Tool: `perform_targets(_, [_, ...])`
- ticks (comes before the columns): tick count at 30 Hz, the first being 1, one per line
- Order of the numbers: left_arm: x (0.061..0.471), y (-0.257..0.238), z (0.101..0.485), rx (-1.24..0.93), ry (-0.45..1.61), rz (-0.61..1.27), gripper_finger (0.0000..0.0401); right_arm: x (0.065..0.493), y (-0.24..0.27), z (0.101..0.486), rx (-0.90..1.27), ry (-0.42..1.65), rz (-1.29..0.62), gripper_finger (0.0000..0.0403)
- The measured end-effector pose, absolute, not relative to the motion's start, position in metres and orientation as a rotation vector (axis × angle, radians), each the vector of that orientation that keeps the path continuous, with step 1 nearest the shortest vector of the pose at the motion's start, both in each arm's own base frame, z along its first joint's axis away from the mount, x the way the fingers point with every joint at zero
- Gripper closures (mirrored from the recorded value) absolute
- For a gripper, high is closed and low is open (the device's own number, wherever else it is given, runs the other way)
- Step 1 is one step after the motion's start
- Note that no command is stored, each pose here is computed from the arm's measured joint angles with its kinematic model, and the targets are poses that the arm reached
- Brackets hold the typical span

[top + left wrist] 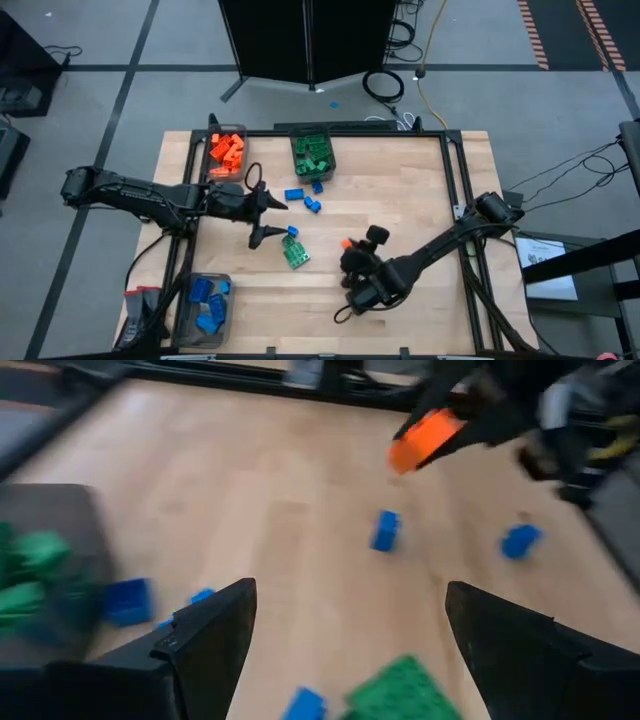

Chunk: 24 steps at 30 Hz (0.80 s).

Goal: Sort blocks
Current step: Put the orange game piece into the top left black transparent bin

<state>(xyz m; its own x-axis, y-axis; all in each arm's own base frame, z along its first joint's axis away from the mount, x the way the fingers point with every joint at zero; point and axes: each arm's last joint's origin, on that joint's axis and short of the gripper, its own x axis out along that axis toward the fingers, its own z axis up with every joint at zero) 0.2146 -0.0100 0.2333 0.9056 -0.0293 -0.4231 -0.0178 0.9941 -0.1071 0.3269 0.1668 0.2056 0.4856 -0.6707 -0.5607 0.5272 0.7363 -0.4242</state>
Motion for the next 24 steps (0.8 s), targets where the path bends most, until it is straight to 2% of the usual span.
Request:
perform_targets(3, [0.214, -0.007, 0.235, -0.061, 0.425, 0.091, 0.0075, 0.329, 0.162, 0.211, -0.214, 0.597, -0.853, 0.0327])
perform_targets(6, [0.208, -0.005, 0.245, -0.010, 0.362, 0.143, 0.0075, 0.331, 0.153, 0.214, -0.224, 0.509, -0.923, 0.0327])
perform_targets(18, [0.126, 0.000, 0.298, 0.145, 0.082, 0.121, 0.0075, 0.349, 0.078, 0.237, -0.308, 0.550, -1.112, 0.0327])
perform_targets(24, [0.101, 0.001, 0.307, 0.134, -0.016, 0.134, 0.0075, 0.355, 0.038, 0.273, -0.280, 0.533, -1.148, 0.0327])
